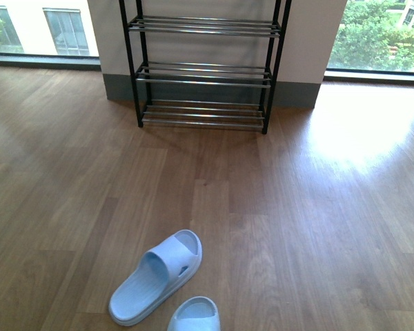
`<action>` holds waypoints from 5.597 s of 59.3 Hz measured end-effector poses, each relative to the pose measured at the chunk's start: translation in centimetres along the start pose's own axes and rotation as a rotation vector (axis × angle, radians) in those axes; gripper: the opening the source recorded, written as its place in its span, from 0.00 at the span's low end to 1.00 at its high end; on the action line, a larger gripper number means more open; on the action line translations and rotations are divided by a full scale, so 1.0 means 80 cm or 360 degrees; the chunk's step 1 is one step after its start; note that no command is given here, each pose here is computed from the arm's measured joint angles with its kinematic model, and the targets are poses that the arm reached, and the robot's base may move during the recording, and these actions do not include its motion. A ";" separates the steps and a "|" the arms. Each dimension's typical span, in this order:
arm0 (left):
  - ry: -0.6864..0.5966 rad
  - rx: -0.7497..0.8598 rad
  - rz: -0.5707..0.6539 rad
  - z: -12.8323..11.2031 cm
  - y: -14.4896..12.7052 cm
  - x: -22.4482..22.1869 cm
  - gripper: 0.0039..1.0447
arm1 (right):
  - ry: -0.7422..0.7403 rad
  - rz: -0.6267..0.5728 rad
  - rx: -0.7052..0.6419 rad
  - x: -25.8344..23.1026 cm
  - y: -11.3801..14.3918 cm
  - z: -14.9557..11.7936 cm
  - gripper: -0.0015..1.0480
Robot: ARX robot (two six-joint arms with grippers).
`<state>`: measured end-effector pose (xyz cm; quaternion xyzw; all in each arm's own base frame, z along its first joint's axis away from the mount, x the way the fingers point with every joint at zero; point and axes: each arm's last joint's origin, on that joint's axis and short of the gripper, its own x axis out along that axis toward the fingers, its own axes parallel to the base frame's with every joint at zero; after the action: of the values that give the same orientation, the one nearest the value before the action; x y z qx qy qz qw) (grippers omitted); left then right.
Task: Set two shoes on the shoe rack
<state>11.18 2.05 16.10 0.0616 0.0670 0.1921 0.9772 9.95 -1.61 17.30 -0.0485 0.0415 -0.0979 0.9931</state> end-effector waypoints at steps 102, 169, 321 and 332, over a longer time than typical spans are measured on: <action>0.0001 0.0001 -0.0008 -0.001 0.000 0.000 0.01 | 0.0000 -0.0005 0.0000 0.000 0.000 0.000 0.04; 0.0005 0.0002 -0.0001 -0.001 0.000 0.000 0.01 | -0.0001 0.0008 0.0000 0.000 0.000 0.000 0.04; 0.0002 0.0002 -0.0009 -0.001 -0.001 0.000 0.01 | -0.0001 -0.0007 0.0001 0.000 0.000 0.000 0.04; 0.0001 0.0002 -0.0024 -0.001 -0.001 0.000 0.01 | 0.0001 -0.0012 0.0001 0.000 0.000 0.000 0.04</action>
<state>11.20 2.00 15.99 0.0616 0.0677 0.1847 0.9785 9.94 -1.63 17.29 -0.0483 0.0416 -0.1017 0.9928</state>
